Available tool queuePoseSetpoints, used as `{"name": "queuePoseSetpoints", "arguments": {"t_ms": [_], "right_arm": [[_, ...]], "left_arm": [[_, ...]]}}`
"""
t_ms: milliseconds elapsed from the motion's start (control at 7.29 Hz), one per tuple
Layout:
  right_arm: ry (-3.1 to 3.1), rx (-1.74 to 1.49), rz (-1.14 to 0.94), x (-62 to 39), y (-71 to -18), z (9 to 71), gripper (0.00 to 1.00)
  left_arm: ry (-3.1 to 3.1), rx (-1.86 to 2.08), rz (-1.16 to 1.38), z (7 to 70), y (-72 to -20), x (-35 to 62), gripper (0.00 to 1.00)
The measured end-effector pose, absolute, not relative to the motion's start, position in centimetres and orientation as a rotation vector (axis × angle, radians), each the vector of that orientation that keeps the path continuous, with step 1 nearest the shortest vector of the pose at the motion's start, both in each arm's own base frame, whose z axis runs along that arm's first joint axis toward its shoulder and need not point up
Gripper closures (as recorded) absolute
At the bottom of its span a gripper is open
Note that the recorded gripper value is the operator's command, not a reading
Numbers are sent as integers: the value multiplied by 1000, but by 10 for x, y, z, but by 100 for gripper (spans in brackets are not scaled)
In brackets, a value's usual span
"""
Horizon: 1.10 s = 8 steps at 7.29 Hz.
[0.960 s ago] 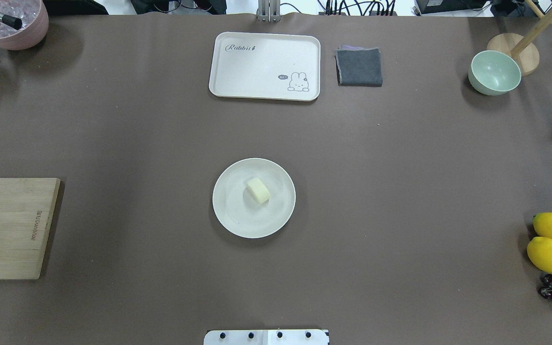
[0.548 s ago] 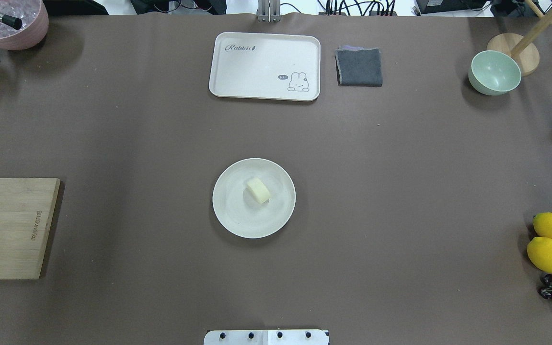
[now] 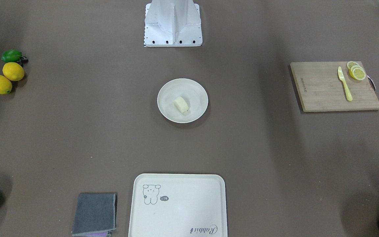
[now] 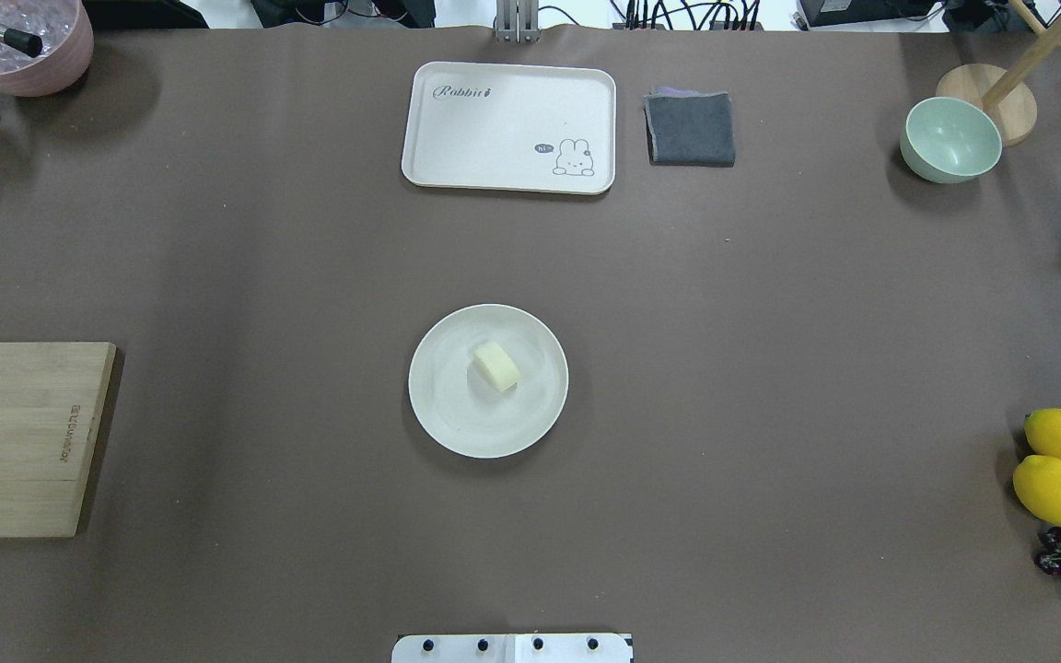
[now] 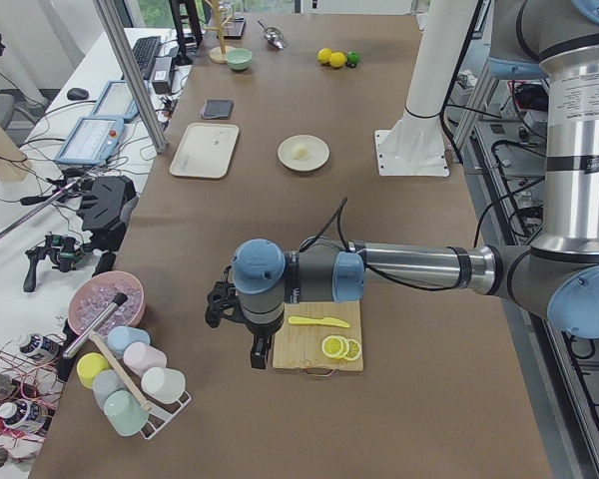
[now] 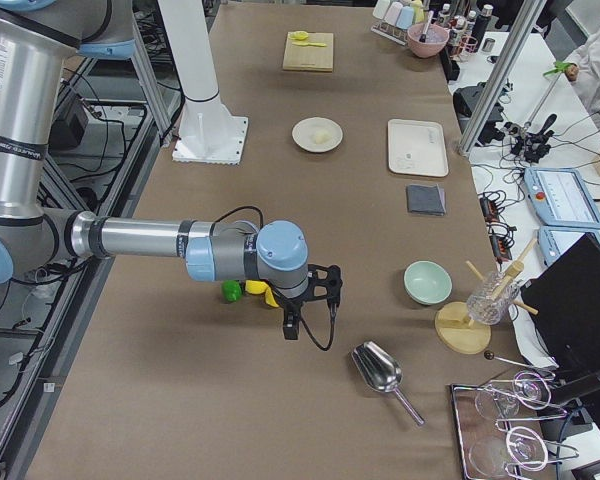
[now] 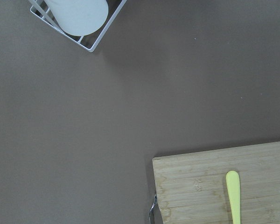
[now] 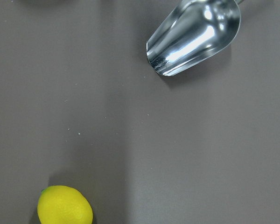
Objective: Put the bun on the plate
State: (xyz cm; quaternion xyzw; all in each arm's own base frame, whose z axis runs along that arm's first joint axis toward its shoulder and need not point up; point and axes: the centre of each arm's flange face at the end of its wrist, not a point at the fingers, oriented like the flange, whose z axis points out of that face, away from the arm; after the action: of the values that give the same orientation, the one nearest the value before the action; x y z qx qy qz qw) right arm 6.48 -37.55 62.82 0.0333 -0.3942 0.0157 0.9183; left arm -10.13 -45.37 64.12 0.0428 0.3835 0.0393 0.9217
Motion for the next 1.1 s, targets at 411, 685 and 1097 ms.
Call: {"name": "queuePoseSetpoints", "arguments": {"t_ms": [411,685,1097], "right_arm": [[-806,70,32,65,-375,629,0],[-803,70,32,65,-375,629,0],[-802,70,32,65,-375,629,0]], "left_arm": [[792,60,65,663,-450,-101,2],[790,67,69,671,-446,-101,2],[788,58,67,678,-436,-101,2]]}}
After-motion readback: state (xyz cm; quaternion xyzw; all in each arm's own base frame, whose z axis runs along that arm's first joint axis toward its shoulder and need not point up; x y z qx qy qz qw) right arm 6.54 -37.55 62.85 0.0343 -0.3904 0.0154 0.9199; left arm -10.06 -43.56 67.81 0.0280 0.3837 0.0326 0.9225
